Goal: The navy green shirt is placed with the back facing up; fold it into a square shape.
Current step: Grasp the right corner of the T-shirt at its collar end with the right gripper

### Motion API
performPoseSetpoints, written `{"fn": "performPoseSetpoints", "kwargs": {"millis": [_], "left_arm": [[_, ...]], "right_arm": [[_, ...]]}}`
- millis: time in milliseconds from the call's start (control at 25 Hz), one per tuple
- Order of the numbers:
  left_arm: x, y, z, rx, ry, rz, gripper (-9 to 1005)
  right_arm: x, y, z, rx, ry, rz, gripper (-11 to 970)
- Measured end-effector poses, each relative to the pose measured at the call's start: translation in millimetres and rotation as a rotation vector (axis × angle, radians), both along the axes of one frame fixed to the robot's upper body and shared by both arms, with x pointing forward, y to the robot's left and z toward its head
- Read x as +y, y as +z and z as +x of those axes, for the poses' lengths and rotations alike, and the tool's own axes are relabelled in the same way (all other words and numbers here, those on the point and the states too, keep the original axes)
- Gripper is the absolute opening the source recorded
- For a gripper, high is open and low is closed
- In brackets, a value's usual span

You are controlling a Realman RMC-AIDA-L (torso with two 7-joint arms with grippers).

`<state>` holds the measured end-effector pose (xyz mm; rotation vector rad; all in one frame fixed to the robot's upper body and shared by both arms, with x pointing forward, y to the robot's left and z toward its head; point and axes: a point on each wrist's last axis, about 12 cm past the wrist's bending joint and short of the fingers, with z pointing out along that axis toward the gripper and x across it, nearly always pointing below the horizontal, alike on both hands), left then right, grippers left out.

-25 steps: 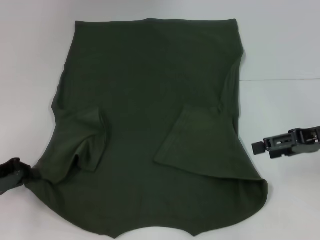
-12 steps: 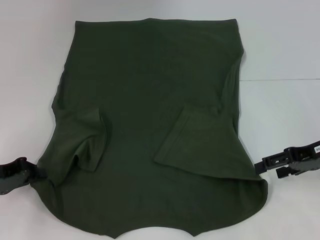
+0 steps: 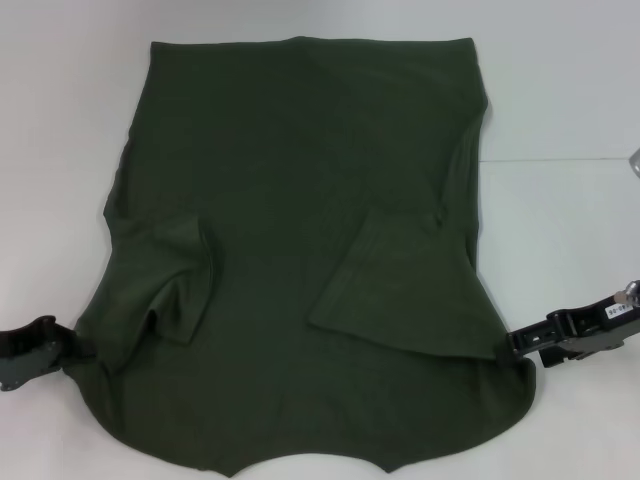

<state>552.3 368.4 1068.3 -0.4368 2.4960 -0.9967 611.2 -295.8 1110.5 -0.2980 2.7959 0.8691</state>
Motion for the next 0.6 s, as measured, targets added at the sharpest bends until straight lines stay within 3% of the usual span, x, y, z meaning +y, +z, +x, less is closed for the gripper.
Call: {"fn": "performPoseSetpoints", "kwargs": {"millis": [320, 600], "left_arm": [[-0.1, -0.9, 0.2, -0.001, 0.006, -0.001, 15], [-0.1, -0.4, 1.4, -0.009, 0.011, -0.001, 14]], "right_arm": [[10.5, -3.9, 2.2, 0.001, 0.024, -0.028, 924], [15.7, -5.9, 3.3, 0.007, 0.037, -0.059, 784]]}}
